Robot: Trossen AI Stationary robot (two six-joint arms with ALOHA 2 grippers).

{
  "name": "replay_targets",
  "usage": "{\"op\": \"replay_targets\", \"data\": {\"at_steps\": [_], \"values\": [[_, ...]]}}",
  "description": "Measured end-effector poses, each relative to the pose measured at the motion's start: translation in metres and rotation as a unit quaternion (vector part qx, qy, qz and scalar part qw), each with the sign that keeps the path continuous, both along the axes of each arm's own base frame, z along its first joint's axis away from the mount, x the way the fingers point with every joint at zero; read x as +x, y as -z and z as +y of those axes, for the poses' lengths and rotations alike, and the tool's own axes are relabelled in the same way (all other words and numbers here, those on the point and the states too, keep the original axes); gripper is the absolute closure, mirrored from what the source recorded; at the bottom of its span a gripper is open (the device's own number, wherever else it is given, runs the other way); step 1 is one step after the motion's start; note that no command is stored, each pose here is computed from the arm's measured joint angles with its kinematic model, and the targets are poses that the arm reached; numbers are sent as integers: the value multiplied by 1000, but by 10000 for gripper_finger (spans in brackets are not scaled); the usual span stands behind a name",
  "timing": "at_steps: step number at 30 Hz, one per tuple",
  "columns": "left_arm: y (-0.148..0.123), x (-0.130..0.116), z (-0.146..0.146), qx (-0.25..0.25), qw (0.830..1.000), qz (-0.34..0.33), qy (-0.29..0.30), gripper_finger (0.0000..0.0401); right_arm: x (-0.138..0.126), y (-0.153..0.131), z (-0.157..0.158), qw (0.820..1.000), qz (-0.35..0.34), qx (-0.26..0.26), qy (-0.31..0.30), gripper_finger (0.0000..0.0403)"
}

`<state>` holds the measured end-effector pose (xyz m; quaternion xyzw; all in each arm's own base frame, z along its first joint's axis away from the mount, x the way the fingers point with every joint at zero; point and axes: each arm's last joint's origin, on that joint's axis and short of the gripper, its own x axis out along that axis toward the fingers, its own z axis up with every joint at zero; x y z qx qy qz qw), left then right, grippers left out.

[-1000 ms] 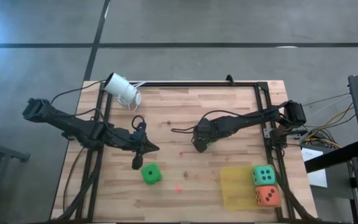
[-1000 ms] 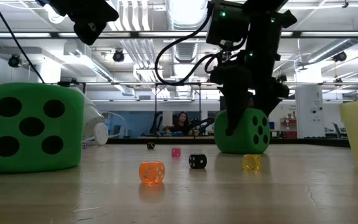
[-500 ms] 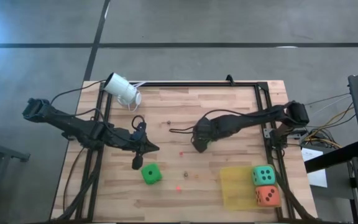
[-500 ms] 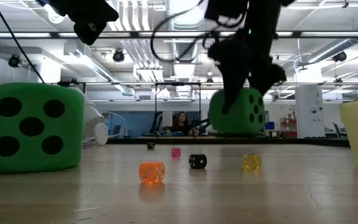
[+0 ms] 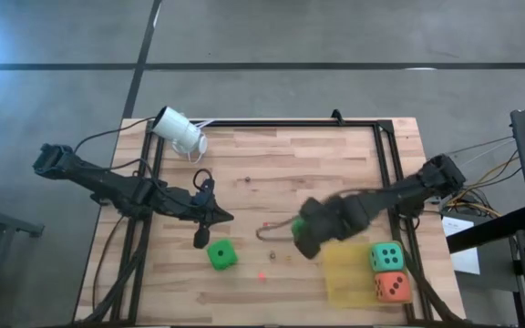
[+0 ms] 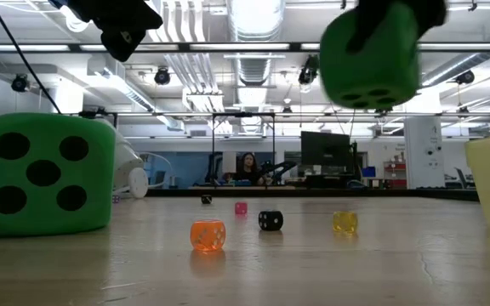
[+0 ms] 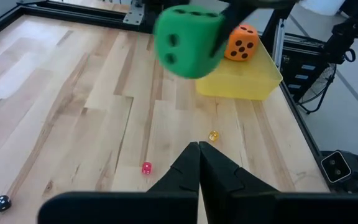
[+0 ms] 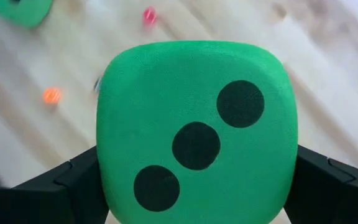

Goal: Pick & Place Dice
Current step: Put the top large green die into the yellow bin

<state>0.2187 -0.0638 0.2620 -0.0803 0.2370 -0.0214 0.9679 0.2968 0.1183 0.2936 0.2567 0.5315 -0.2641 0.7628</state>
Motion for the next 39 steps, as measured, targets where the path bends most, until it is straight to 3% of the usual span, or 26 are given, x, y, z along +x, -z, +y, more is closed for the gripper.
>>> {"op": "replay_targets", "data": {"at_steps": [9,15,20,27,39], "values": [[0,0,0,0,1000,0,0,395,-37,-1,64,998,6,52,25,57],[0,0,0,-10,1000,1,-5,395,-72,1,91,995,37,51,80,57],[0,0,0,-10,1000,1,-5,395,-95,6,101,987,52,31,148,57],[0,0,0,-12,1000,1,-6,395,-111,32,103,972,71,13,226,55],[0,0,0,-12,1000,1,-6,395,-112,61,109,970,76,56,224,54]]}}
